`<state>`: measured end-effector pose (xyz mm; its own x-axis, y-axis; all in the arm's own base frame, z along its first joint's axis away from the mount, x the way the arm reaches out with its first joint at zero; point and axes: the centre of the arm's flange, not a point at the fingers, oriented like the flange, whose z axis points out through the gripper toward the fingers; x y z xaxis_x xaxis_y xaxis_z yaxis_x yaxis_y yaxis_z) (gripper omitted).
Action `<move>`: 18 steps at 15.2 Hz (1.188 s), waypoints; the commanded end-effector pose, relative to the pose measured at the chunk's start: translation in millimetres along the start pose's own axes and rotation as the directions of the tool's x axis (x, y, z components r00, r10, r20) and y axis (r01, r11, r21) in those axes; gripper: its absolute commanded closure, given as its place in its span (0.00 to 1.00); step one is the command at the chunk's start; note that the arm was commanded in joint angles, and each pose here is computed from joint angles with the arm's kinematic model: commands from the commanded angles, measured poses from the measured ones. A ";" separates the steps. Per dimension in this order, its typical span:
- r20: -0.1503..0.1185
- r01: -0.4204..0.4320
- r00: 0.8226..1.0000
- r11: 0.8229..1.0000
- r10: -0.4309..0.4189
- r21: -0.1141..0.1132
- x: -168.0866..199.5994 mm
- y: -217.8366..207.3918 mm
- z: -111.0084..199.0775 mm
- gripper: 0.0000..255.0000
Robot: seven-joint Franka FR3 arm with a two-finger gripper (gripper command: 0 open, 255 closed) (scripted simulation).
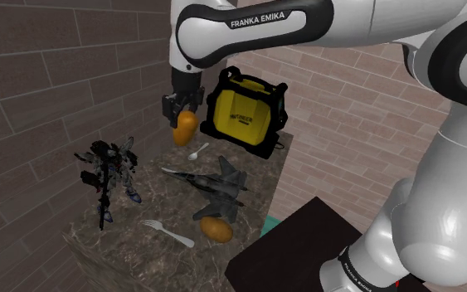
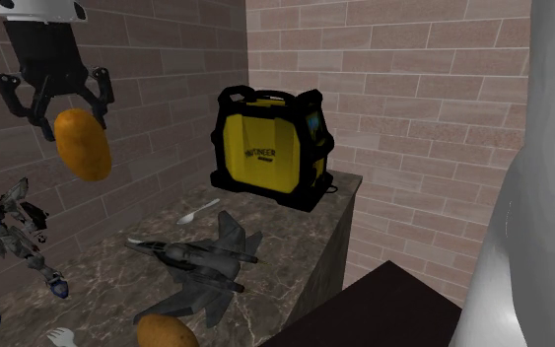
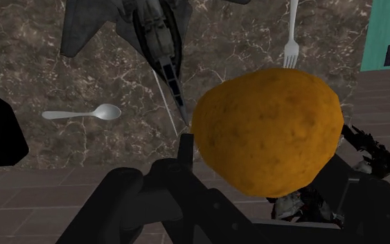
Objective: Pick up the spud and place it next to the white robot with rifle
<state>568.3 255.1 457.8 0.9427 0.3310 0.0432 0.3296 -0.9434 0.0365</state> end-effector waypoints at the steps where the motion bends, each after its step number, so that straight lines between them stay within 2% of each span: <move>1: -0.001 0.000 1.000 1.000 0.000 0.000 -0.8 -0.6 9.5 1.00; 18: -0.001 0.000 1.000 1.000 0.000 0.000 -4.7 -3.8 99.1 1.00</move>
<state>567.9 255.5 363.9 0.9427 0.3308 0.0431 0.3293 -0.9435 0.0367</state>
